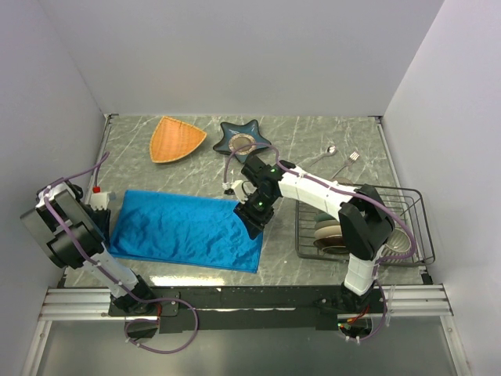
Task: Fold the napkin into a case and place the utensils inside
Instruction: Fold and flatten the napkin at the center of the board.
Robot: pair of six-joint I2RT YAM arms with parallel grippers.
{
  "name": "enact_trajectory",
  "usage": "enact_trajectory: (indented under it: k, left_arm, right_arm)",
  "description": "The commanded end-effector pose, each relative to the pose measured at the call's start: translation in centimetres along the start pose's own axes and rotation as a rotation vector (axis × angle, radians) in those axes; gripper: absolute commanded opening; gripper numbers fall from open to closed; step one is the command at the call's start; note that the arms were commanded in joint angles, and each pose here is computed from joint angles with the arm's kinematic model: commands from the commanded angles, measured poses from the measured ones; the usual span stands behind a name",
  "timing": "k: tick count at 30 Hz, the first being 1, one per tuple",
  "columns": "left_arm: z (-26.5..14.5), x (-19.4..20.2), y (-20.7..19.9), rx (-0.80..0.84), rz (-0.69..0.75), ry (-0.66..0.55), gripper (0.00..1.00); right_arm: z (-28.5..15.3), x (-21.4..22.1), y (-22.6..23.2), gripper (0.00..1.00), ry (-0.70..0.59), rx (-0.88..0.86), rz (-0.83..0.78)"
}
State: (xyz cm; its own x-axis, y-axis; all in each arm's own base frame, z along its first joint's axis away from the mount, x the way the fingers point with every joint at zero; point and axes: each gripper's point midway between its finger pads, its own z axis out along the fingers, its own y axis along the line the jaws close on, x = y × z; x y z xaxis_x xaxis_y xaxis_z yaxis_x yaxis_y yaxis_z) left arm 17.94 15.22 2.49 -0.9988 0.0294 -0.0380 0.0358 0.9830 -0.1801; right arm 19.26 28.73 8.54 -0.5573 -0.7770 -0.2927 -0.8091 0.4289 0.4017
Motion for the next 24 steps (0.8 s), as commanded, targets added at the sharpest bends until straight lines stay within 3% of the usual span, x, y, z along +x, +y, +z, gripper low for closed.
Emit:
enact_trajectory:
  k: [1,16,20,24]
  left_arm:
    - [-0.35,-0.27,0.1,0.01,-0.004,-0.008,0.27]
    - [0.04,0.09,-0.18,0.025,0.003,0.003,0.2]
    - [-0.09,-0.02,-0.09,0.022,0.009,0.0,0.11]
    - [-0.24,-0.01,-0.23,0.028,0.011,0.0,0.1]
  right_arm:
    - [-0.48,-1.09,-0.04,0.51,-0.019,0.008,-0.027]
    - [-0.48,-0.96,-0.14,0.51,-0.012,0.015,-0.031]
    - [-0.51,-1.03,-0.21,0.51,-0.016,0.018,-0.027]
    - [-0.59,-1.32,-0.15,0.51,-0.021,0.019,-0.028]
